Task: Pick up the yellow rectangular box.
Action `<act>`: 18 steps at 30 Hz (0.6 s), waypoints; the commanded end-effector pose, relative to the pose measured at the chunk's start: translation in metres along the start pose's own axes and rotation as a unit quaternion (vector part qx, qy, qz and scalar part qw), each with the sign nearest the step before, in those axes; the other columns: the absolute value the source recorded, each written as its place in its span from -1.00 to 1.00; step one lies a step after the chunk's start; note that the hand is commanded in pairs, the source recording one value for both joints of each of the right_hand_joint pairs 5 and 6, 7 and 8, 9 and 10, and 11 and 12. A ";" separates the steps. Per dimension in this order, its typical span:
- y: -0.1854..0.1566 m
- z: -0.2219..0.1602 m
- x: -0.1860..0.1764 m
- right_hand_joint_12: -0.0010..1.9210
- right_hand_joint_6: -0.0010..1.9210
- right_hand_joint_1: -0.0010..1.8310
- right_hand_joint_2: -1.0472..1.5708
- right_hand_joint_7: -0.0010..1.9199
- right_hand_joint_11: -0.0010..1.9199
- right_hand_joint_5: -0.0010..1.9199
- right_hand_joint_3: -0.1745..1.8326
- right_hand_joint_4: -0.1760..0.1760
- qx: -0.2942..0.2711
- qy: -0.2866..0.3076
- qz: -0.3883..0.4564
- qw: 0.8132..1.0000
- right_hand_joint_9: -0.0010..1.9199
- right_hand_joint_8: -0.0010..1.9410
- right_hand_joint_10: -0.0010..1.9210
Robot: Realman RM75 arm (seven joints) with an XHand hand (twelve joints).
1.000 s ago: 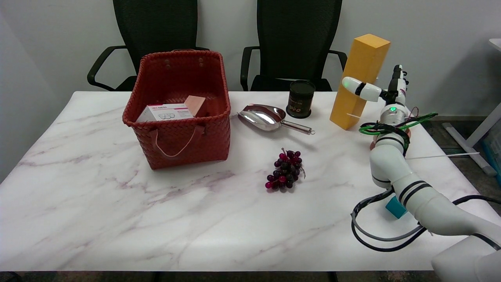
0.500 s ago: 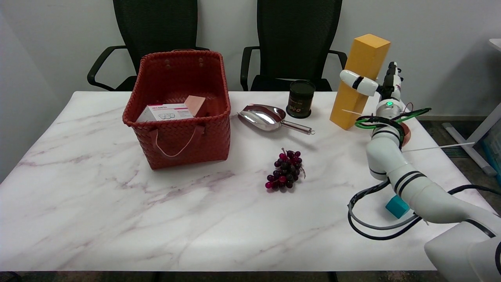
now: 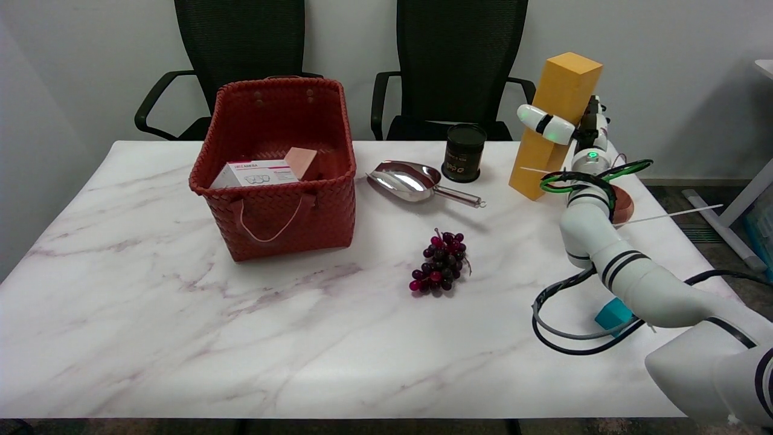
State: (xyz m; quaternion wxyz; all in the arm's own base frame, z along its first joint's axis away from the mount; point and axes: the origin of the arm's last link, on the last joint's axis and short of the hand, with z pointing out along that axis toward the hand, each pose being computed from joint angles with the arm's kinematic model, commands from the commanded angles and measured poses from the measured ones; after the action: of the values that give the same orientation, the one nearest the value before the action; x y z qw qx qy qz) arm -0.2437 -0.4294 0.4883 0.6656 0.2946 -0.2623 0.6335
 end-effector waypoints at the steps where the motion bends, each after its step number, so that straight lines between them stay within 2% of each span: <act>1: 0.003 0.013 -0.004 -1.00 -1.00 0.28 -0.20 -1.00 -1.00 -1.00 -0.30 0.00 -0.020 -0.009 0.002 1.000 -1.00 -1.00 -1.00; 10: 0.003 0.013 -0.003 -1.00 -1.00 0.29 -0.18 -1.00 -1.00 -1.00 -0.31 0.00 -0.021 -0.008 0.002 1.000 -1.00 -1.00 -1.00; 18: 0.001 0.013 -0.005 -1.00 -1.00 0.31 -0.15 -1.00 -1.00 -1.00 -0.23 0.00 -0.018 -0.010 0.004 1.000 -1.00 -1.00 -1.00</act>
State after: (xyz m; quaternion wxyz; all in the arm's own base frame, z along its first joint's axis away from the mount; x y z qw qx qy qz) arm -0.2457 -0.4388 0.4934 0.6675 0.2877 -0.2770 0.6284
